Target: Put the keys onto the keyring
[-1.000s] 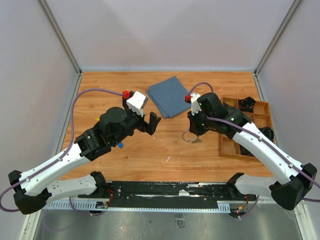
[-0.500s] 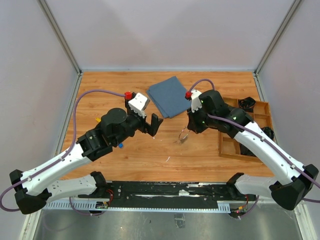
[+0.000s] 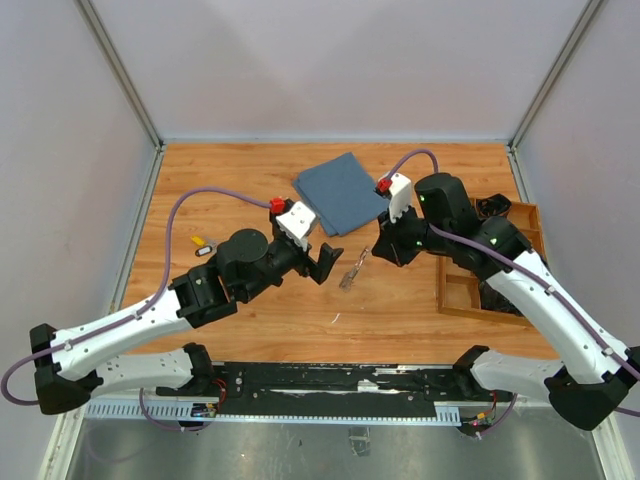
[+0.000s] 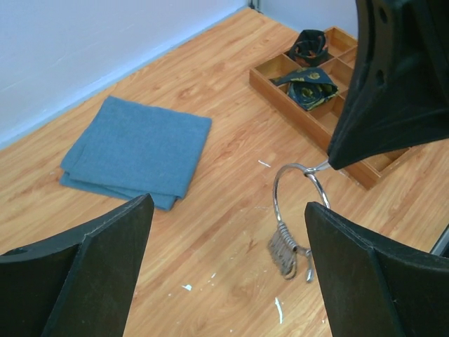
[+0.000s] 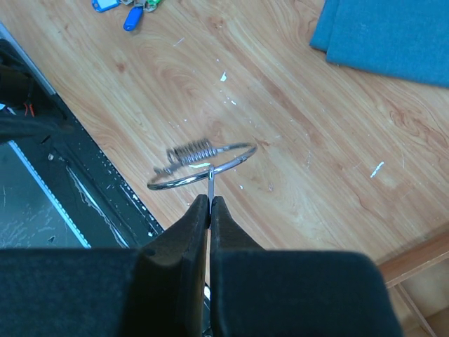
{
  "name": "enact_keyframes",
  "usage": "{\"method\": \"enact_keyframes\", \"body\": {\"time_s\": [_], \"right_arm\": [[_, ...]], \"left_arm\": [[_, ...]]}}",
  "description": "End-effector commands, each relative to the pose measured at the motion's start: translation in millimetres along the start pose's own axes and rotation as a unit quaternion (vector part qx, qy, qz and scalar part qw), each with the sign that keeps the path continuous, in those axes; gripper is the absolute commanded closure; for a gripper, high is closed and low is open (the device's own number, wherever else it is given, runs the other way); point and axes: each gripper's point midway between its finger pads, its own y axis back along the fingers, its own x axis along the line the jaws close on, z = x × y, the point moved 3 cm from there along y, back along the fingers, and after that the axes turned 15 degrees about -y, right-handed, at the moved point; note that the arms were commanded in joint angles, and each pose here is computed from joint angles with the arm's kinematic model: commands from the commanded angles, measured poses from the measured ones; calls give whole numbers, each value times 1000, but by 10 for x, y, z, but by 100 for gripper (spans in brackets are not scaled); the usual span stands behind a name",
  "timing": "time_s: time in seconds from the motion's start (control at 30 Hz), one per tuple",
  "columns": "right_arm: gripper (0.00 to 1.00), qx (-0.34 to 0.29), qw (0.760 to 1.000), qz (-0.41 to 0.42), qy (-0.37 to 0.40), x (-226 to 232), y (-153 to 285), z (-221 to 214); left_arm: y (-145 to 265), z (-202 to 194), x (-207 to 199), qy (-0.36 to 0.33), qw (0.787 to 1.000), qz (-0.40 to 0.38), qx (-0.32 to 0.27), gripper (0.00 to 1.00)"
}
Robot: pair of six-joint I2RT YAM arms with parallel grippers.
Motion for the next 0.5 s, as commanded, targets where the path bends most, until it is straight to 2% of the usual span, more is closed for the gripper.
{"method": "enact_keyframes", "body": {"time_s": [0.0, 0.47], "right_arm": [[100, -10, 999, 30, 28, 145, 198, 105], [99, 9, 999, 24, 25, 224, 400, 204]], "left_arm": [[-10, 146, -21, -20, 999, 27, -41, 6], [1, 402, -161, -74, 990, 27, -117, 7]]}}
